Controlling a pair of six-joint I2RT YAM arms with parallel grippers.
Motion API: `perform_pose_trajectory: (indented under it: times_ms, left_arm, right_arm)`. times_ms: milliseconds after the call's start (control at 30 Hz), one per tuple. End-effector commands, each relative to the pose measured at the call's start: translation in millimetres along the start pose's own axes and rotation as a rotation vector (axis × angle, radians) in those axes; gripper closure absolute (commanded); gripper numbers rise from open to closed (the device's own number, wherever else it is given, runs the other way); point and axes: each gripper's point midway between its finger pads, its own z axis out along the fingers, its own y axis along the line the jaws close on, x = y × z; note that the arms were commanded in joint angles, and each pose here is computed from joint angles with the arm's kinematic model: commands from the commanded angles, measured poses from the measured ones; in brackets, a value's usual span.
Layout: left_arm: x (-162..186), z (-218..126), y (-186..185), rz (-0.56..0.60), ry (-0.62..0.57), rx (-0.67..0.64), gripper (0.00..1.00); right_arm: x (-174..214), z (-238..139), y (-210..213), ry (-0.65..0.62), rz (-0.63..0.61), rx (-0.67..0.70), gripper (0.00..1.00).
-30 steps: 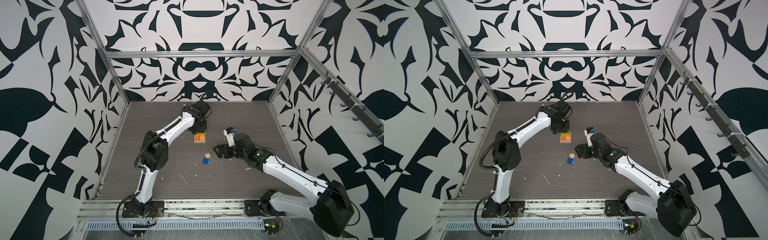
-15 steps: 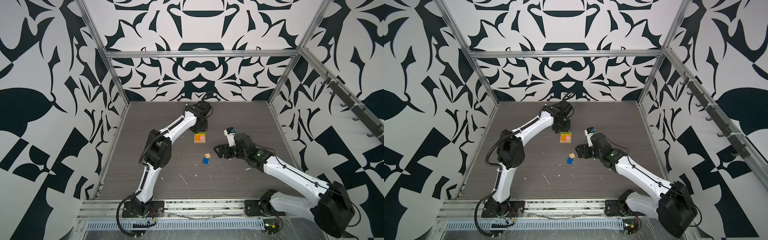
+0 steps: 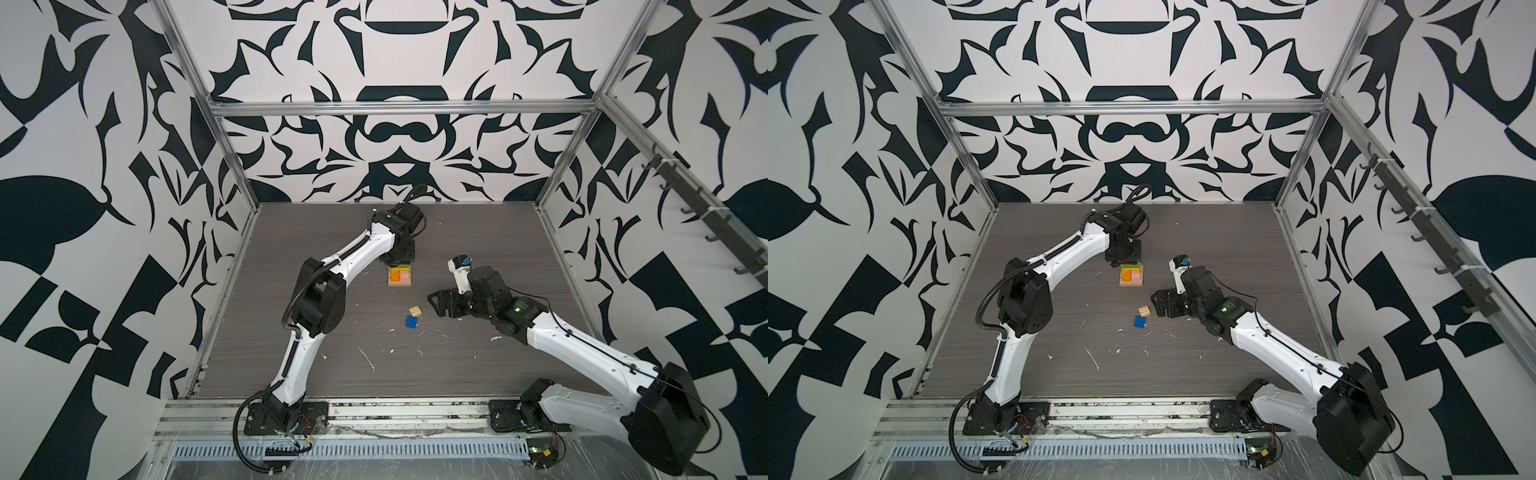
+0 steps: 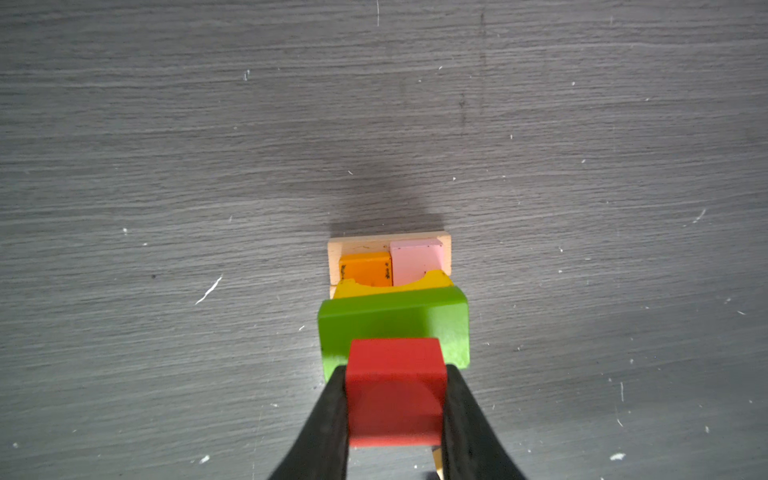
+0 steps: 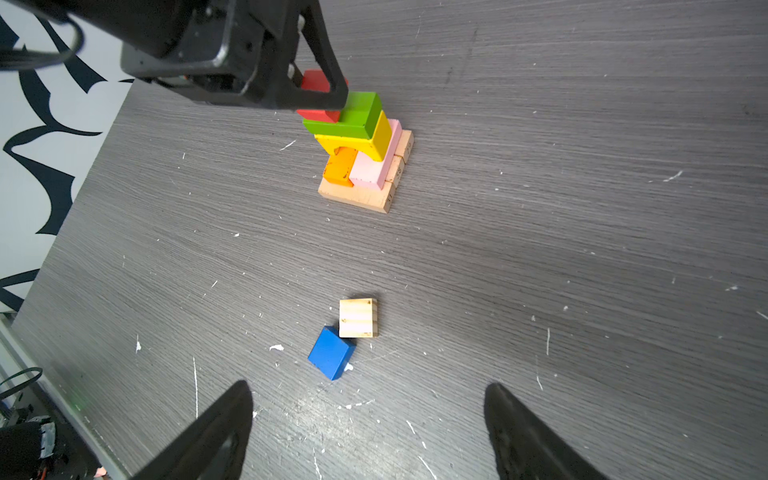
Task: Build the wood block tower
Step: 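Lower the red cube onto the green block with the left gripper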
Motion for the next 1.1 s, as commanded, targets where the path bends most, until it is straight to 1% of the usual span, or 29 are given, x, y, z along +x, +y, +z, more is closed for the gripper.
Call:
perform_pose_trajectory:
  times_ms: [0, 767, 1067]
  left_arm:
    - [1.6, 0.2, 7.3, -0.013, 0.021, -0.031, 0.73]
    - [0.7, 3.9, 7.9, -0.022, 0.017, -0.038, 0.72]
    - [1.6, 6.6, 7.6, -0.025, 0.022, -0.037, 0.68]
  right_arm:
    - [-5.6, -2.7, 0.8, -0.025, -0.020, 0.002, 0.09]
    - [-2.6, -0.4, 0.3, -0.013, -0.021, 0.002, 0.10]
    - [-1.9, 0.4, 0.3, -0.010, -0.020, 0.000, 0.10]
